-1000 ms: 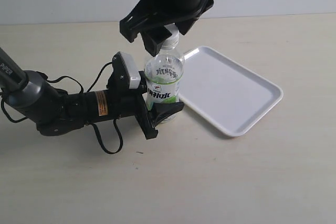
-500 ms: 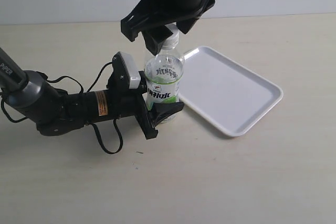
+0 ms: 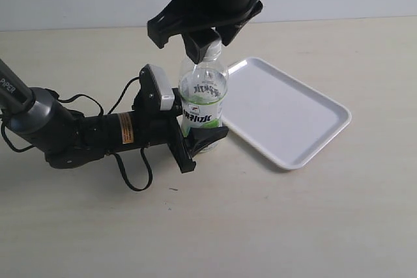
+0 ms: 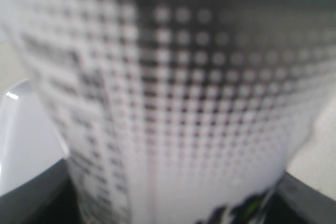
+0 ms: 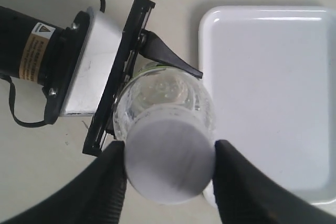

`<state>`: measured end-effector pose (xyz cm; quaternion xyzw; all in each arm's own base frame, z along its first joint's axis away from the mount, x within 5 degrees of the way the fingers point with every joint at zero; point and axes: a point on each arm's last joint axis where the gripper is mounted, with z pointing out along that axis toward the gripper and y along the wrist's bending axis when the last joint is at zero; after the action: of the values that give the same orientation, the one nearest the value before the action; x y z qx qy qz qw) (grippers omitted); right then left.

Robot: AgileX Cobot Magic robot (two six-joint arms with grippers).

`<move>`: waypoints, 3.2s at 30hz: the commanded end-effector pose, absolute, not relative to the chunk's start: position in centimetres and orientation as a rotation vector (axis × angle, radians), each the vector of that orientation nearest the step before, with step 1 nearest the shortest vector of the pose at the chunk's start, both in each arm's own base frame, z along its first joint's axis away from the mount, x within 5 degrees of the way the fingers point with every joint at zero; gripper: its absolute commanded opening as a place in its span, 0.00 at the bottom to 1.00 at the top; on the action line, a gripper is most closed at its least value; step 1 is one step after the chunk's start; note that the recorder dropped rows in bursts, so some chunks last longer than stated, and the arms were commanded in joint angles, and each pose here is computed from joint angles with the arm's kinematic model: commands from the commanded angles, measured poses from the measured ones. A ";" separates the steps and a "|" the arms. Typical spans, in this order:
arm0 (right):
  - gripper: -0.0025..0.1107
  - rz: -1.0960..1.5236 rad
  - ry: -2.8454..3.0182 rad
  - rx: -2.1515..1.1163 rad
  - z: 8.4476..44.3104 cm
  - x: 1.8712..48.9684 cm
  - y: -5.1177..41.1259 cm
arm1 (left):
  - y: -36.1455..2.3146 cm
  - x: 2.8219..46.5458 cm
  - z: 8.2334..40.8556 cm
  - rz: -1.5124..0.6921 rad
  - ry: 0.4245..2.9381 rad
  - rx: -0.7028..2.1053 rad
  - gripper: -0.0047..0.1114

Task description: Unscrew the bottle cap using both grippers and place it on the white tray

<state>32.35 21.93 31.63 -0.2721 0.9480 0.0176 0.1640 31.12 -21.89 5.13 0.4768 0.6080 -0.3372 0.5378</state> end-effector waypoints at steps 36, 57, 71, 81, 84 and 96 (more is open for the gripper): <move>0.02 -0.116 2.305 -1.597 31.9 32.3 21.9 | -22.0 31.1 5.3 -0.795 1.450 1.157 0.05; 0.57 -0.037 2.464 -1.286 32.6 31.9 21.8 | -21.9 31.1 5.1 -0.785 1.464 1.165 0.05; 0.63 0.157 2.540 -0.906 32.9 32.3 22.8 | -21.9 31.1 5.1 -0.784 1.466 1.166 0.05; 0.58 0.139 2.610 -0.905 32.7 31.9 22.4 | -21.9 31.1 5.1 -0.784 1.466 1.166 0.05; 0.57 0.139 2.610 -0.905 32.7 31.9 22.4 | -21.9 31.1 5.1 -0.784 1.466 1.166 0.05; 0.57 0.119 2.617 -0.957 32.4 31.8 22.4 | -21.9 31.1 5.1 -0.784 1.466 1.166 0.05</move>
<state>31.96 22.35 32.37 -0.3270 0.9268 0.0446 0.1792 31.07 -21.89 5.11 0.4811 0.6081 -0.3360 0.5347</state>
